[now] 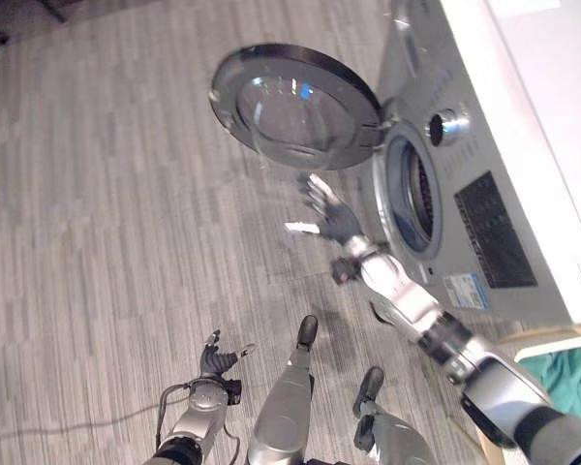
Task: Grab the laundry basket,head to the washer,open it,put in the laundry and shut it.
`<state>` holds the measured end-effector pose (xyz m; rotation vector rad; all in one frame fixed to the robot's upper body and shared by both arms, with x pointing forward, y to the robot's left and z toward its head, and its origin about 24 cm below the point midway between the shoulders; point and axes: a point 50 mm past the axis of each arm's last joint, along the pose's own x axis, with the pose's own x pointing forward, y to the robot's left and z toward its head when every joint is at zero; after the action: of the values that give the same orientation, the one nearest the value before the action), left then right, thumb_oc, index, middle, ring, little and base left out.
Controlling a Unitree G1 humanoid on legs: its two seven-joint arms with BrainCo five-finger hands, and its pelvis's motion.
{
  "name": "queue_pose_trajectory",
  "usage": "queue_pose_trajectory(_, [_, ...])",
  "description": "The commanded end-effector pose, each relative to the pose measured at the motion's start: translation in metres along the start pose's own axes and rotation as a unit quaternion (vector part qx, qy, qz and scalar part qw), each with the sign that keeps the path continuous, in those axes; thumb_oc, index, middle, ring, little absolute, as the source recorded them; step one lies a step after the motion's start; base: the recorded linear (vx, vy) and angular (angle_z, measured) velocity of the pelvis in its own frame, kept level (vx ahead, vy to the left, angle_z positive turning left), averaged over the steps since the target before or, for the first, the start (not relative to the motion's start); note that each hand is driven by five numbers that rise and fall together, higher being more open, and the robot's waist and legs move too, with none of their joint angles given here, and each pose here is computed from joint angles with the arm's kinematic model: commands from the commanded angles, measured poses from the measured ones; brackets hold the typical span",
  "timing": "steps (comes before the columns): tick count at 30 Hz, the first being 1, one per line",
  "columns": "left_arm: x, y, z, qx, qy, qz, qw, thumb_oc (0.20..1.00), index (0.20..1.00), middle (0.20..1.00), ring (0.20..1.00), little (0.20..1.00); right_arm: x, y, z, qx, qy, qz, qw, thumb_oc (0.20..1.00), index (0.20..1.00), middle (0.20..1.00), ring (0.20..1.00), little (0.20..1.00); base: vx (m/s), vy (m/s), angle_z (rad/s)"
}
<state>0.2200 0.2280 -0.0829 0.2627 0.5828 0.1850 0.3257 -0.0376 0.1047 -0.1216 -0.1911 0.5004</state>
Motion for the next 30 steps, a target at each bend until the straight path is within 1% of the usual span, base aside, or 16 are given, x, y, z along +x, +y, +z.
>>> queue_pose_trajectory(1, [0.009, -0.005, 0.033, 0.039, -0.065, -0.005, 0.997, 1.000, 1.000, 1.000, 1.000, 1.000, -0.002, 0.027, 0.019, -0.032, -0.054, 0.065, 0.996, 1.000, 1.000, 1.000, 1.000, 1.000, -0.04, 0.040, -0.67])
queue_pose_trajectory(2, [0.009, -0.005, 0.033, 0.039, -0.065, -0.005, 0.997, 1.000, 1.000, 1.000, 1.000, 1.000, -0.002, 0.027, 0.019, -0.032, -0.054, 0.065, 0.996, 1.000, 1.000, 1.000, 1.000, 1.000, -0.04, 0.037, -0.54])
queue_pose_trajectory(4, [0.012, -0.008, 0.053, 0.044, -0.098, -0.007, 0.994, 1.000, 1.000, 1.000, 1.000, 1.000, -0.015, 0.024, 0.000, -0.047, -0.024, 0.064, 0.997, 1.000, 1.000, 1.000, 1.000, 1.000, -0.04, 0.037, -0.61])
queue_pose_trajectory(6, [0.016, -0.008, 0.079, 0.044, -0.139, 0.000, 0.989, 1.000, 1.000, 1.000, 1.000, 1.000, -0.036, 0.019, -0.031, -0.068, 0.031, 0.063, 0.995, 1.000, 1.000, 1.000, 1.000, 1.000, -0.04, 0.029, -0.60])
queue_pose_trajectory(7, [0.016, -0.008, 0.079, 0.044, -0.139, 0.000, 0.989, 1.000, 1.000, 1.000, 1.000, 1.000, -0.036, 0.019, -0.031, -0.068, 0.031, 0.063, 0.995, 1.000, 1.000, 1.000, 1.000, 1.000, -0.02, 0.026, -0.47])
queue_pose_trajectory(9, [0.022, 0.001, 0.106, 0.058, -0.172, 0.027, 0.983, 1.000, 1.000, 1.000, 1.000, 1.000, -0.061, 0.009, -0.057, -0.058, 0.084, 0.044, 0.994, 1.000, 1.000, 1.000, 1.000, 1.000, -0.03, 0.049, -0.47])
queue_pose_trajectory(11, [0.024, 0.005, 0.114, 0.064, -0.181, 0.037, 0.981, 1.000, 1.000, 1.000, 1.000, 1.000, -0.068, 0.005, -0.064, -0.050, 0.098, 0.035, 0.993, 1.000, 1.000, 1.000, 1.000, 1.000, -0.02, 0.059, -0.55])
queue_pose_trajectory(12, [0.029, 0.016, 0.130, 0.065, -0.190, 0.066, 0.977, 1.000, 1.000, 1.000, 1.000, 1.000, -0.081, -0.004, -0.074, -0.050, 0.120, 0.017, 0.991, 1.000, 1.000, 1.000, 1.000, 1.000, -0.02, 0.063, -0.44])
queue_pose_trajectory(14, [0.032, 0.023, 0.137, 0.069, -0.191, 0.080, 0.976, 1.000, 1.000, 1.000, 1.000, 1.000, -0.085, -0.008, -0.076, -0.051, 0.126, 0.012, 0.991, 1.000, 1.000, 1.000, 1.000, 1.000, -0.01, 0.052, -0.28])
queue_pose_trajectory(17, [0.039, 0.057, 0.160, 0.091, -0.192, 0.136, 0.968, 1.000, 1.000, 1.000, 1.000, 1.000, -0.096, -0.020, -0.081, -0.052, 0.139, -0.005, 0.989, 1.000, 1.000, 1.000, 1.000, 1.000, 0.00, 0.068, -0.27])
queue_pose_trajectory(21, [0.037, 0.117, 0.189, 0.143, -0.185, 0.215, 0.948, 1.000, 1.000, 1.000, 1.000, 1.000, -0.108, -0.035, -0.081, -0.045, 0.142, -0.029, 0.988, 1.000, 1.000, 1.000, 1.000, 1.000, 0.01, 0.048, -0.18])
queue_pose_trajectory(22, [0.035, 0.132, 0.192, 0.156, -0.175, 0.236, 0.943, 1.000, 1.000, 1.000, 1.000, 1.000, -0.111, -0.041, -0.080, -0.046, 0.142, -0.037, 0.988, 1.000, 1.000, 1.000, 1.000, 1.000, 0.04, 0.054, -0.20])
queue_pose_trajectory(23, [0.030, 0.158, 0.200, 0.169, -0.157, 0.278, 0.932, 1.000, 1.000, 1.000, 1.000, 1.000, -0.115, -0.047, -0.078, -0.045, 0.138, -0.050, 0.988, 1.000, 1.000, 1.000, 1.000, 1.000, 0.02, 0.045, -0.17])
queue_pose_trajectory(24, [0.030, 0.158, 0.201, 0.169, -0.158, 0.278, 0.932, 1.000, 1.000, 1.000, 1.000, 1.000, -0.115, -0.047, -0.078, -0.045, 0.138, -0.051, 0.988, 1.000, 1.000, 1.000, 1.000, 1.000, 0.03, 0.034, -0.25])
queue_pose_trajectory(28, [0.016, 0.195, 0.209, 0.226, -0.137, 0.341, 0.902, 1.000, 1.000, 1.000, 1.000, 1.000, -0.123, -0.056, -0.076, -0.047, 0.137, -0.069, 0.987, 1.000, 1.000, 1.000, 1.000, 1.000, 0.05, 0.031, -0.11])
queue_pose_trajectory(30, [0.010, 0.212, 0.198, 0.224, -0.110, 0.364, 0.898, 1.000, 1.000, 1.000, 1.000, 1.000, -0.126, -0.057, -0.077, -0.039, 0.139, -0.074, 0.987, 1.000, 1.000, 1.000, 1.000, 1.000, 0.10, 0.032, -0.10])
